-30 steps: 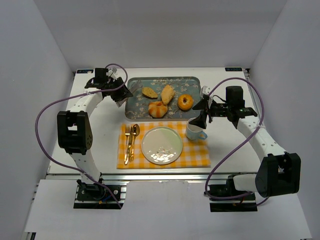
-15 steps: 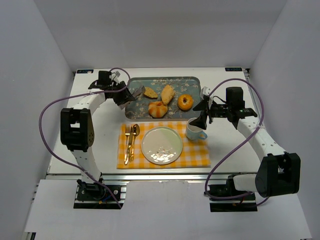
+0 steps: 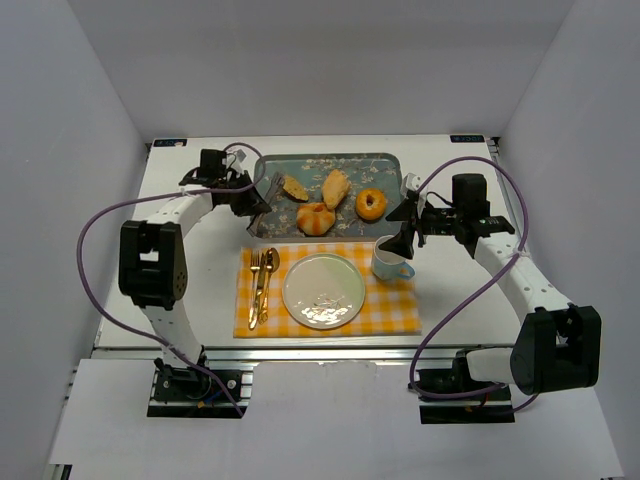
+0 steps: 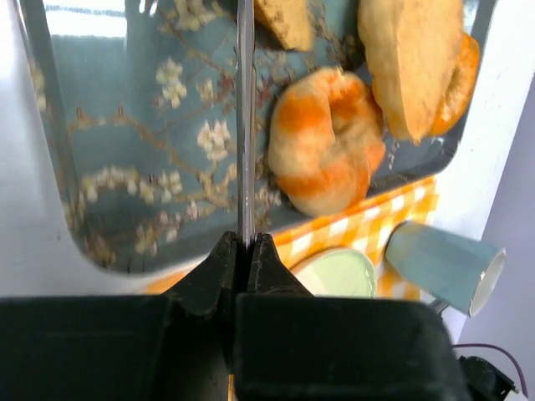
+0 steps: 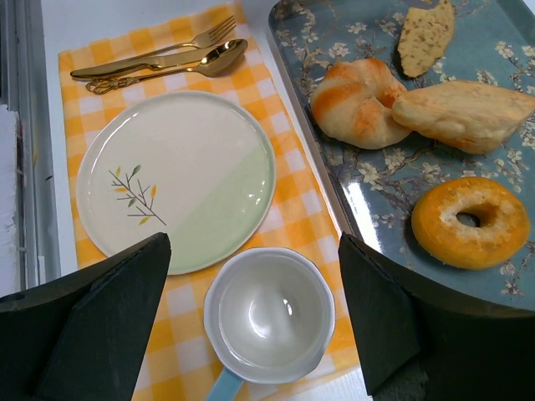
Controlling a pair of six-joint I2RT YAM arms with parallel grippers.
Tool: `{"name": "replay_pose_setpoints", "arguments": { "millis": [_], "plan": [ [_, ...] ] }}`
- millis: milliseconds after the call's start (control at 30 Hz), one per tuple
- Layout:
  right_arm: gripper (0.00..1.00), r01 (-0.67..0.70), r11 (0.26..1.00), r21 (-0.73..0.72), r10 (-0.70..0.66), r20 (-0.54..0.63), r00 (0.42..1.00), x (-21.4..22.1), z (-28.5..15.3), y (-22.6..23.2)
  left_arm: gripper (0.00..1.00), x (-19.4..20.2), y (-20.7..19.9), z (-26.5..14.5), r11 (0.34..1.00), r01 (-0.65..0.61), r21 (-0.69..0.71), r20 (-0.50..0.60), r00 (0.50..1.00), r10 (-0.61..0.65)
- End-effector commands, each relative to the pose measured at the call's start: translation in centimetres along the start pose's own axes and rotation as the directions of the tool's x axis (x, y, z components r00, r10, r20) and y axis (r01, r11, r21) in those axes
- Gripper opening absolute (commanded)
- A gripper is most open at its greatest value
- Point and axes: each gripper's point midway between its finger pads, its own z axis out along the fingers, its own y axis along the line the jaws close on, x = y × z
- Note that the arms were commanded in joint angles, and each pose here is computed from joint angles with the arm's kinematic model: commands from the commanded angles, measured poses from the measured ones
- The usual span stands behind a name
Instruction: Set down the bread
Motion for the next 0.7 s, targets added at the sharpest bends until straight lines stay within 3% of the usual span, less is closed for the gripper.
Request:
{"name": "replay_pose_setpoints", "arguments": {
  "millis": [0, 300, 467, 667],
  "plan": [
    [0.86, 0.045, 0.999, 0.021, -0.046, 0.027, 0.999, -1.5, -0.7, -0.2, 0.0, -0.9, -3.8, -4.5, 0.993, -0.079, 0.083, 0.106, 0.992, 0.07],
    [0.86, 0.051, 0.999, 0.014, -0.051, 0.032, 0.998, -1.9, -0.7, -0.1, 0.0, 4.6, -7.3, -11.5, 0.973, -0.104, 0.206, 0.141, 0.987, 0.076],
    [0.87, 0.054, 0.998, 0.012, -0.054, 0.031, 0.998, -2.1, -0.7, -0.1, 0.0, 12.6, -6.3, -12.7, 0.965, 0.005, 0.262, 0.004, 1.0, -0.007],
    [0.87, 0.055, 0.998, 0.01, -0.056, 0.034, 0.998, -2.2, -0.7, -0.2, 0.0, 19.5, -7.2, -14.2, 0.928, 0.061, 0.368, -0.077, 0.996, -0.035]
  ]
}}
